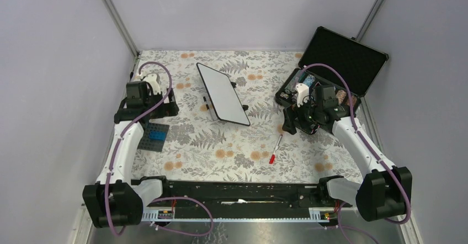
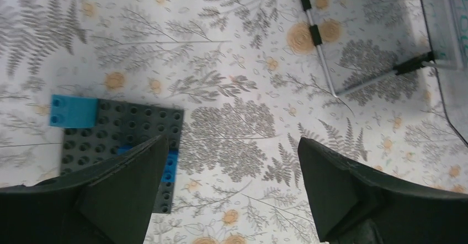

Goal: Write a sentence on the whiteboard
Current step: Adjust the whiteboard stand at the center of the board.

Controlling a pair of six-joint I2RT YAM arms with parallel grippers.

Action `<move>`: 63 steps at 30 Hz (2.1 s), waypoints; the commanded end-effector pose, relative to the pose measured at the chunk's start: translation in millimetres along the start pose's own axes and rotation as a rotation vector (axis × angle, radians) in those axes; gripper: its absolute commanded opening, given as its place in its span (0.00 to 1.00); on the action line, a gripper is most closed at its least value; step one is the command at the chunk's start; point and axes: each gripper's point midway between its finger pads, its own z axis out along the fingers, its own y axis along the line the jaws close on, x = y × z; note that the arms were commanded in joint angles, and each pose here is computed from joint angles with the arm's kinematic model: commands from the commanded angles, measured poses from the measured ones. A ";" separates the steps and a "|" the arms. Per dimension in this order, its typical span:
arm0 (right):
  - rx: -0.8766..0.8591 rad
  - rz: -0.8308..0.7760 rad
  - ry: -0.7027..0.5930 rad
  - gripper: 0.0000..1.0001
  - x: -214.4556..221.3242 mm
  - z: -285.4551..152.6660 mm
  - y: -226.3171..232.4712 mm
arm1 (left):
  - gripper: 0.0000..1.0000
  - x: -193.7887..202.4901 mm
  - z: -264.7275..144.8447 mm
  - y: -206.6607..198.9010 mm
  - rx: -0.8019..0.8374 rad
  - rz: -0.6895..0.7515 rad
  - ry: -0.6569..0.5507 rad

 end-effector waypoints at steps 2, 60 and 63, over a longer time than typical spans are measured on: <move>0.108 0.061 -0.071 0.99 -16.1 -3.3 -13.3 | 0.99 -94.9 -25.4 14.4 -0.127 0.107 -0.192; 0.086 0.137 -0.204 0.99 -24.9 -53.6 -35.4 | 0.69 62.5 193.5 -298.1 0.498 0.915 0.438; 0.085 0.137 -0.204 0.99 -25.2 -53.5 -35.4 | 0.69 75.9 189.6 -296.7 0.523 0.942 0.467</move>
